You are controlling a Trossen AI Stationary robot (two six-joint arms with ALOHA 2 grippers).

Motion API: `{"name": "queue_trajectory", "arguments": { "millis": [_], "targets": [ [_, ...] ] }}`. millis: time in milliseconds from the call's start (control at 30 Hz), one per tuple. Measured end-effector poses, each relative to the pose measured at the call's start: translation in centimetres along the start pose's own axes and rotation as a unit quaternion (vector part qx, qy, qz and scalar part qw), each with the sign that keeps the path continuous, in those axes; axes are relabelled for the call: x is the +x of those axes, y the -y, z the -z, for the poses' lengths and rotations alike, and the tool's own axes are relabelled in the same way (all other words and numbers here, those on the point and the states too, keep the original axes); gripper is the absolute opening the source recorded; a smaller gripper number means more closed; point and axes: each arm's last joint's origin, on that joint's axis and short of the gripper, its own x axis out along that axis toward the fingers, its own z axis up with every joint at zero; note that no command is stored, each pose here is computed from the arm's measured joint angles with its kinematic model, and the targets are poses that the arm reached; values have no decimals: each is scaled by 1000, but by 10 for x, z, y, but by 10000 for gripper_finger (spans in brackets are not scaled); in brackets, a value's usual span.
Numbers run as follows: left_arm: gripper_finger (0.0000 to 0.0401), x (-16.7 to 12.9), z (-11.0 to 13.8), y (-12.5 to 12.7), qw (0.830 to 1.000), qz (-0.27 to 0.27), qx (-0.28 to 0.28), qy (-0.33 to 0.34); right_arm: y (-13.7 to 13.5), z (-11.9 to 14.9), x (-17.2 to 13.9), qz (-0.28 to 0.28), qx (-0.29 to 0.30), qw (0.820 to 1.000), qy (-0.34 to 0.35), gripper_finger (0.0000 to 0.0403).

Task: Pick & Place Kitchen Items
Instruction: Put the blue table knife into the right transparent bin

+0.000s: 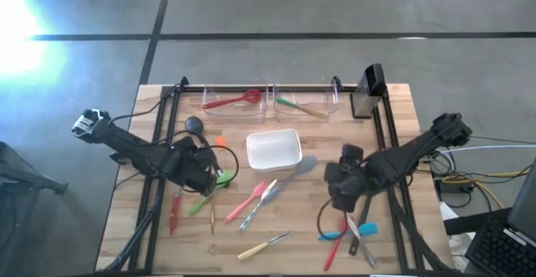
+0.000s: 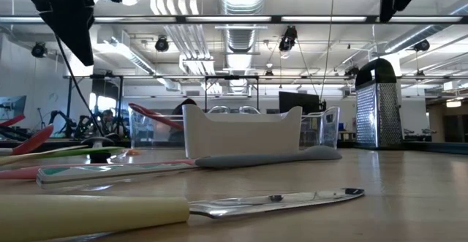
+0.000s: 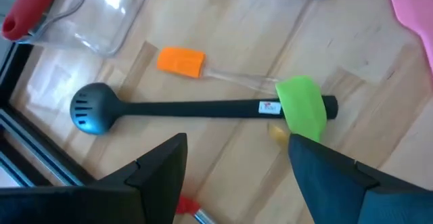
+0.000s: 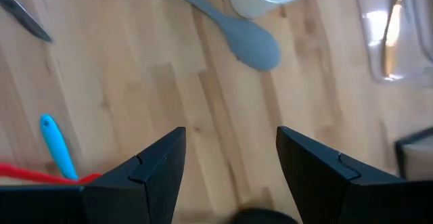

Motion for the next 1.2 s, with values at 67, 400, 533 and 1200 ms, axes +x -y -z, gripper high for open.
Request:
{"name": "queue_trajectory", "arguments": {
  "millis": [67, 400, 533, 1200],
  "targets": [
    [262, 0, -1, 1, 1000, 2, -2, 4, -7, 3, 6, -10, 0, 1000, 13, 224],
    [262, 0, -2, 3, 1000, 15, -4, 12, -24, -3, 29, -66, -33, 994, 86, 224],
    [262, 0, -4, 5, 999, 25, -11, 18, -24, -9, 32, -69, -45, 991, 108, 224],
    [261, 33, -52, -47, 980, -40, -196, 22, -2, -43, 40, -42, -96, 978, 183, 224]
  ]
}}
